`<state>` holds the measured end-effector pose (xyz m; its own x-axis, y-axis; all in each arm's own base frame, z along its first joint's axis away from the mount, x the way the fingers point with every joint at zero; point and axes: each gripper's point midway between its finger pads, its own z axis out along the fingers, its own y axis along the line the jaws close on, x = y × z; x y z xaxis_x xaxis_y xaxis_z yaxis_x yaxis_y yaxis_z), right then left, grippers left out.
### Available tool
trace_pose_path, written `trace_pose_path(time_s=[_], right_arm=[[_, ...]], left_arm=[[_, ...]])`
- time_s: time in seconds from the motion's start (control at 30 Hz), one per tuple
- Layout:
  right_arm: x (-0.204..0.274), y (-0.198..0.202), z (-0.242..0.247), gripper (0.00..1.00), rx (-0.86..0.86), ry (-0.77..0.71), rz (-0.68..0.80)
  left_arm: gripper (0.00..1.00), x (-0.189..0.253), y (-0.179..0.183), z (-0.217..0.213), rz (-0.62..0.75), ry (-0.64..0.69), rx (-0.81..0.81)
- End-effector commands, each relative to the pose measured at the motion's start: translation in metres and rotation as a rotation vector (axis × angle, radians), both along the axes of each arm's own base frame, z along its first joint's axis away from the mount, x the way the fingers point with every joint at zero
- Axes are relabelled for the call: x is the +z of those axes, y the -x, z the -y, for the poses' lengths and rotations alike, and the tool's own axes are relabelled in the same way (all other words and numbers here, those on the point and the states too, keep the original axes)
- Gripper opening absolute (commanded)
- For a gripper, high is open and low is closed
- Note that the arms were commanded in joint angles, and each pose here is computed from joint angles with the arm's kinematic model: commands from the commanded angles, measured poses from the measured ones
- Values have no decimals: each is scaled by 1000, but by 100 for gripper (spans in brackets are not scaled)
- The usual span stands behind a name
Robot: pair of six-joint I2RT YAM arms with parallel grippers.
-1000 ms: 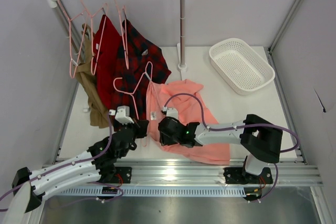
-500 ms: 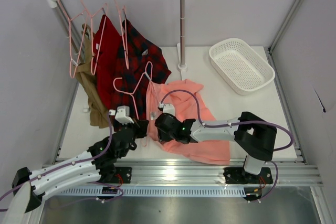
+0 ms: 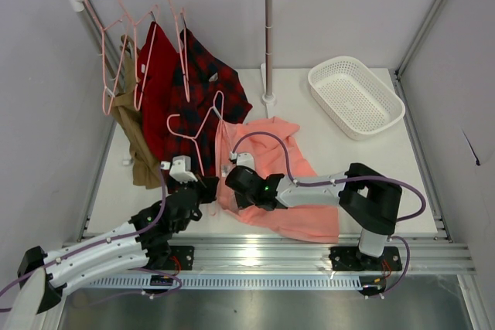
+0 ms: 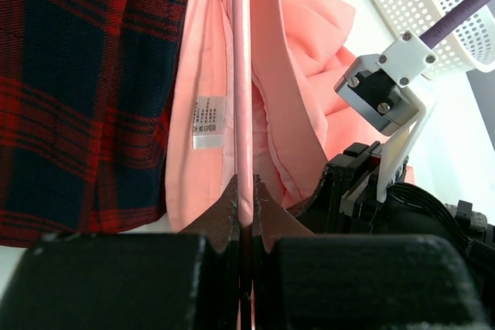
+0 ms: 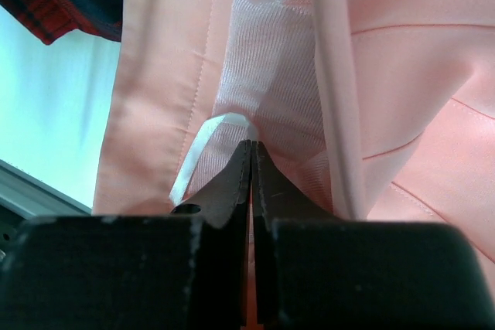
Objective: Place the skirt on the hanger
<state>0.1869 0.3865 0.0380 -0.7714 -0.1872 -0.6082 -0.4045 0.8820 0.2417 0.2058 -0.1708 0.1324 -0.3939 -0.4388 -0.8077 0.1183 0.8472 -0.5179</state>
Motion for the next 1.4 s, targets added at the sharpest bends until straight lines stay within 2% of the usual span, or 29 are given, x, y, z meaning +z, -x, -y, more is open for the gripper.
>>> trace_pose_path(time_s=[0.0, 0.33, 0.57, 0.93, 1.13, 1.37], right_arm=[[27, -6, -10, 0, 1, -56, 42], [79, 19, -23, 0, 108, -289, 125], [95, 46, -27, 0, 225, -379, 176], [96, 57, -23, 0, 265, -404, 203], [98, 62, -27, 0, 295, -413, 214], [100, 68, -26, 0, 317, -415, 228]], left_arm=[[0, 16, -8, -3, 46, 29, 34], [0, 20, -13, 4, 17, 45, 32], [0, 34, -23, 7, 5, 48, 50], [0, 7, -37, 17, -29, 8, 70], [0, 19, -44, 26, 6, 52, 69], [0, 14, -48, 34, -7, 36, 55]])
